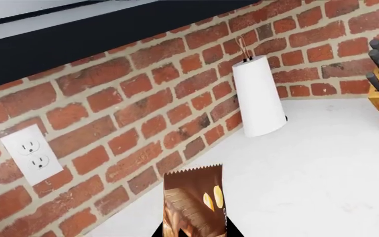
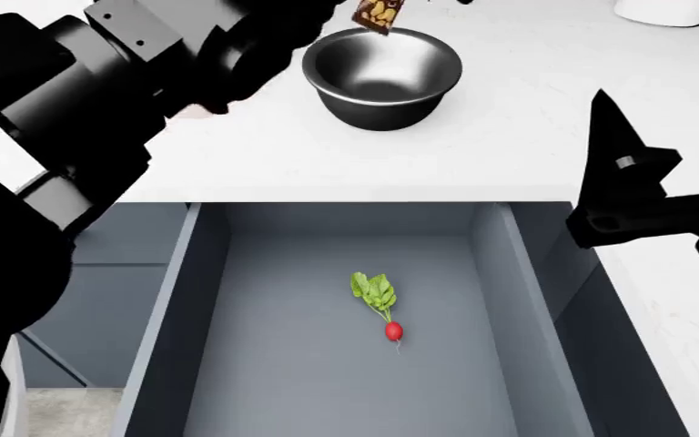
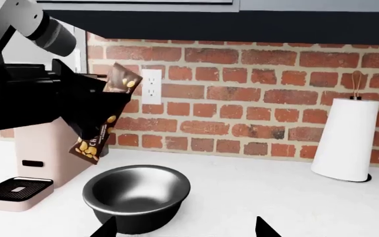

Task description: Place the bar in the bowl and close the drawer.

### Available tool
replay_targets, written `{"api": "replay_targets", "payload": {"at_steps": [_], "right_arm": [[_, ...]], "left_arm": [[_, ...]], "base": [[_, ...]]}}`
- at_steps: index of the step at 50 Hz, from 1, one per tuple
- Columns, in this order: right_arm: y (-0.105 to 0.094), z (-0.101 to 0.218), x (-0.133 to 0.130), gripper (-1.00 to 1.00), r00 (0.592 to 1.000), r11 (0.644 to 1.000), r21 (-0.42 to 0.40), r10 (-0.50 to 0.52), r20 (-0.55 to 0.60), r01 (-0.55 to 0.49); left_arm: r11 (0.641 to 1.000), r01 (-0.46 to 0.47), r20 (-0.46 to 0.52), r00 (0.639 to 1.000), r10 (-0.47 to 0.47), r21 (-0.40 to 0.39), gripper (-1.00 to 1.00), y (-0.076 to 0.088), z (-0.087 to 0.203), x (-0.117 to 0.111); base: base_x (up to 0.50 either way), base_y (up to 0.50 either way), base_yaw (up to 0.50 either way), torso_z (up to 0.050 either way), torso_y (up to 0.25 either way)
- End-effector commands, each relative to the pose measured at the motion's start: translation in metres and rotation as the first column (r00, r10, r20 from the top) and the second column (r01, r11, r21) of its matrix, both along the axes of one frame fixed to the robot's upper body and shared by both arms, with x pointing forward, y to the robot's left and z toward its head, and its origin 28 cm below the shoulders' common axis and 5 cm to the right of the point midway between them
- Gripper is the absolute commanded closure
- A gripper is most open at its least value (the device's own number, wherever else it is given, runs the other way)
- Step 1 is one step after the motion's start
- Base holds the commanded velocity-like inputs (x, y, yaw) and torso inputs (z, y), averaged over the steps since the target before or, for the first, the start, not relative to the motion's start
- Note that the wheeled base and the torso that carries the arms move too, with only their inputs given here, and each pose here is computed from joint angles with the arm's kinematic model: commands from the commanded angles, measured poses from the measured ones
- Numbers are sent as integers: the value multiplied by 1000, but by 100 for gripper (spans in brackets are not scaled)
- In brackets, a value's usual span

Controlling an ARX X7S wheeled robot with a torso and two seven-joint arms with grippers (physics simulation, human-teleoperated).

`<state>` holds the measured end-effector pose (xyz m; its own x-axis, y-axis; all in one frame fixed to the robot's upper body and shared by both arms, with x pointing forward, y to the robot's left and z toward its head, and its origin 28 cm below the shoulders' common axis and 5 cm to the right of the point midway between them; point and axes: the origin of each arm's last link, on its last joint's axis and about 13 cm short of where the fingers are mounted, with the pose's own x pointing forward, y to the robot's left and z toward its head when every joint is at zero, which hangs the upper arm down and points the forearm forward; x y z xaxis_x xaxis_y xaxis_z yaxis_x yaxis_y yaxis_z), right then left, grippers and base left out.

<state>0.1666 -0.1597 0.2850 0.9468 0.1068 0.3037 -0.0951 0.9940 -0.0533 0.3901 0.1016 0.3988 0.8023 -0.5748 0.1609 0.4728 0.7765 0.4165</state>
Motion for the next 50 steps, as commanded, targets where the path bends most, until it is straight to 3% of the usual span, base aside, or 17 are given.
{"api": "replay_targets", "payload": {"at_steps": [1, 32, 50], "right_arm": [[1, -2, -1, -100, 999, 1000, 10, 24, 23, -24], [0, -5, -1, -100, 1000, 1000, 18, 22, 22, -23], [-1, -2, -5, -100, 999, 999, 19, 25, 33, -25]], "left_arm": [[997, 78, -3, 997, -78, 15, 100, -19, -12, -5], [998, 15, 1, 1000, -15, 55, 100, -15, -19, -1], [1000, -27, 123, 992, 27, -5, 100, -12, 10, -6]], "base": [[0, 0, 0, 0, 0], [0, 0, 0, 0, -58], [0, 0, 0, 0, 0]]}}
